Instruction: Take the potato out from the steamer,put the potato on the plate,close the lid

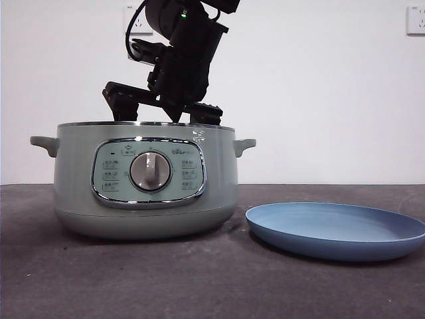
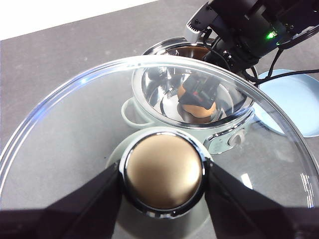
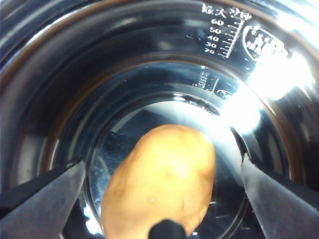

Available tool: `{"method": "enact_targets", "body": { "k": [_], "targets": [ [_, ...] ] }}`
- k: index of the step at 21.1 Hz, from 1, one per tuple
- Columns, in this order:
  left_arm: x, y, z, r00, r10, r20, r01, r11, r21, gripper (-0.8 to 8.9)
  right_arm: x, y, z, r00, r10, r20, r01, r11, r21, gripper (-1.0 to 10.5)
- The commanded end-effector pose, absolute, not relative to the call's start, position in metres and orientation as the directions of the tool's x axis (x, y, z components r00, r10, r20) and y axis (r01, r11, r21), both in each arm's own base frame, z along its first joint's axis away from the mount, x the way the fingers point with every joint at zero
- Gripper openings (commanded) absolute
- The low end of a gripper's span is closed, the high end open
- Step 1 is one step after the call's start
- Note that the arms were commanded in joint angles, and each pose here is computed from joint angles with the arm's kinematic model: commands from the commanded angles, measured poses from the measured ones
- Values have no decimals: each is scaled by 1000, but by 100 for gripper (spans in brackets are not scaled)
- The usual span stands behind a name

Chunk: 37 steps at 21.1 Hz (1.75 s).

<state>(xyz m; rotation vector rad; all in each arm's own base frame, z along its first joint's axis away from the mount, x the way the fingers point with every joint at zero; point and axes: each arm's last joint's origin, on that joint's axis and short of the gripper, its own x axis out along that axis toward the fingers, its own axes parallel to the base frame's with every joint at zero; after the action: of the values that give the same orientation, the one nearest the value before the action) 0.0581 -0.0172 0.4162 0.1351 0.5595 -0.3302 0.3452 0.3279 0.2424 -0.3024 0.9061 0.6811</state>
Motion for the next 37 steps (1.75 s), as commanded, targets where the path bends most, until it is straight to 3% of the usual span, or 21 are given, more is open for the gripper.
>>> {"method": "enact_targets", "body": {
  "k": [1,6,9,12,16,22,24,27,32,37],
  "targets": [
    [56,-17,421,823,-274,-497,340,940,45,-9,346,331,231,410,392,-824,-659,751,29,615],
    [56,-17,421,823,-276,-497,341,939,44,-9,346,330,222,382,365,-849,-656,754,29,576],
    [56,-17,421,823,-276,-497,342,939,45,-9,345,331,222,381,366,-849,-658,753,30,325],
    [56,-17,421,823,-276,-497,347,936,55,-9,344,332,222,358,390,-849,-674,737,54,-27],
    [56,-17,421,823,-276,-496,350,935,60,-9,339,330,246,383,440,-812,-685,725,70,-12],
    [58,-17,424,834,-284,-472,353,934,61,-9,307,293,340,479,512,-713,-696,716,46,-12],
    [58,-18,425,837,-300,-457,364,930,56,-9,292,270,370,528,490,-693,-677,736,4,-12],
    [59,-19,426,827,-337,-450,395,918,40,-9,272,231,401,596,387,-704,-616,783,-91,-13],
    [60,-19,427,832,-338,-440,396,917,45,-9,266,178,408,565,290,-772,-545,834,-85,-13],
    [60,-19,427,833,-339,-437,397,917,45,-9,267,153,377,547,229,-805,-489,868,-85,-13]
  ]
}}
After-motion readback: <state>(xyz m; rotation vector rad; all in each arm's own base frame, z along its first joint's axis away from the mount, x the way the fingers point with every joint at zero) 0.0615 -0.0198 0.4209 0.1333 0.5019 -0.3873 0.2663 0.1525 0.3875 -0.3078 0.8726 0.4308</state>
